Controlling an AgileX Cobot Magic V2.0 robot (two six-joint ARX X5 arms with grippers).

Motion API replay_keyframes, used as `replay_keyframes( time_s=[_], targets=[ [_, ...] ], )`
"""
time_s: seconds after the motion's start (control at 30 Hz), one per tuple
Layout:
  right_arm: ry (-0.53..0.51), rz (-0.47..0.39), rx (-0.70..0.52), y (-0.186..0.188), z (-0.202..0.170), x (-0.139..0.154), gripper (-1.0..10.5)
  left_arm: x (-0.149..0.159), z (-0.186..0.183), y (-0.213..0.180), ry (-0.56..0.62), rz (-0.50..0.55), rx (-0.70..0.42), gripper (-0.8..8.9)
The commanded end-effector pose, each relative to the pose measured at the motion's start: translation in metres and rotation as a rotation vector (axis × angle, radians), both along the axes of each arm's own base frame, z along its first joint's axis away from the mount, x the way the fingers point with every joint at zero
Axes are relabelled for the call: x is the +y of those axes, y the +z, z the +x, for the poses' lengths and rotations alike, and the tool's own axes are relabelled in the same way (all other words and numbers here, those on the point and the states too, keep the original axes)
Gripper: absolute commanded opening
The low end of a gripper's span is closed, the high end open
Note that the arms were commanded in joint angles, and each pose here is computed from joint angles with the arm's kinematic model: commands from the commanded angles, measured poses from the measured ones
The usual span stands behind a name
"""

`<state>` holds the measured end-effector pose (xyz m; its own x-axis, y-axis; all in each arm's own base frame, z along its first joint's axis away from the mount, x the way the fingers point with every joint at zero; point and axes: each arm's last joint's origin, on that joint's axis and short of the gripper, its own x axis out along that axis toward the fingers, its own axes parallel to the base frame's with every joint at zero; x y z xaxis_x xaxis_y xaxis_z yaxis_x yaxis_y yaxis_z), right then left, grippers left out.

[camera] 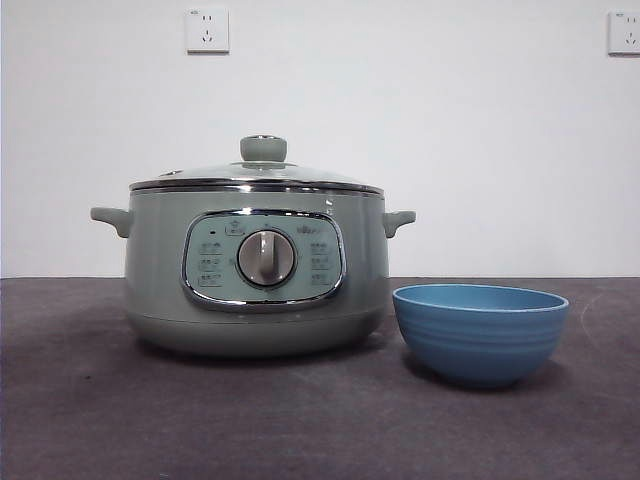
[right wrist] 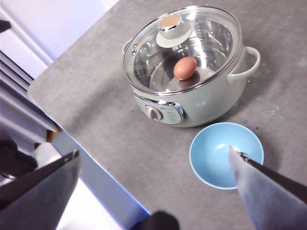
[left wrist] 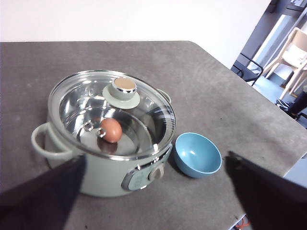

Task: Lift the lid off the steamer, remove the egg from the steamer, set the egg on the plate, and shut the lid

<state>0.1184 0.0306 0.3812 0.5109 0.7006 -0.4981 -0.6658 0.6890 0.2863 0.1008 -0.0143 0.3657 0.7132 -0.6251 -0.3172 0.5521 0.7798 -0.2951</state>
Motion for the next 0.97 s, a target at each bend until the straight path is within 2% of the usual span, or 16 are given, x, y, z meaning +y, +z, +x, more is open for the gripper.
replay_keyframes(
  time_s=[0.03, 0.3, 0.73, 0.97],
  targets=[
    [0.004, 0.001, -0.001, 0.0, 0.002, 0.001, 5.4, -0.002, 0.013, 0.001, -0.026, -0.005, -0.002, 5.38],
    [0.004, -0.002, 0.032, -0.003, 0.011, 0.002, 5.4, -0.024, 0.069, -0.003, -0.123, -0.02, -0.025, 5.39],
    [0.004, -0.006, 0.065, -0.007, 0.02, 0.002, 5.4, -0.086, 0.161, -0.044, -0.046, 0.074, -0.078, 5.39],
    [0.004, -0.007, 0.071, -0.008, 0.022, 0.003, 5.4, -0.12, 0.202, -0.054, -0.033, 0.196, -0.094, 5.38]
  ],
)
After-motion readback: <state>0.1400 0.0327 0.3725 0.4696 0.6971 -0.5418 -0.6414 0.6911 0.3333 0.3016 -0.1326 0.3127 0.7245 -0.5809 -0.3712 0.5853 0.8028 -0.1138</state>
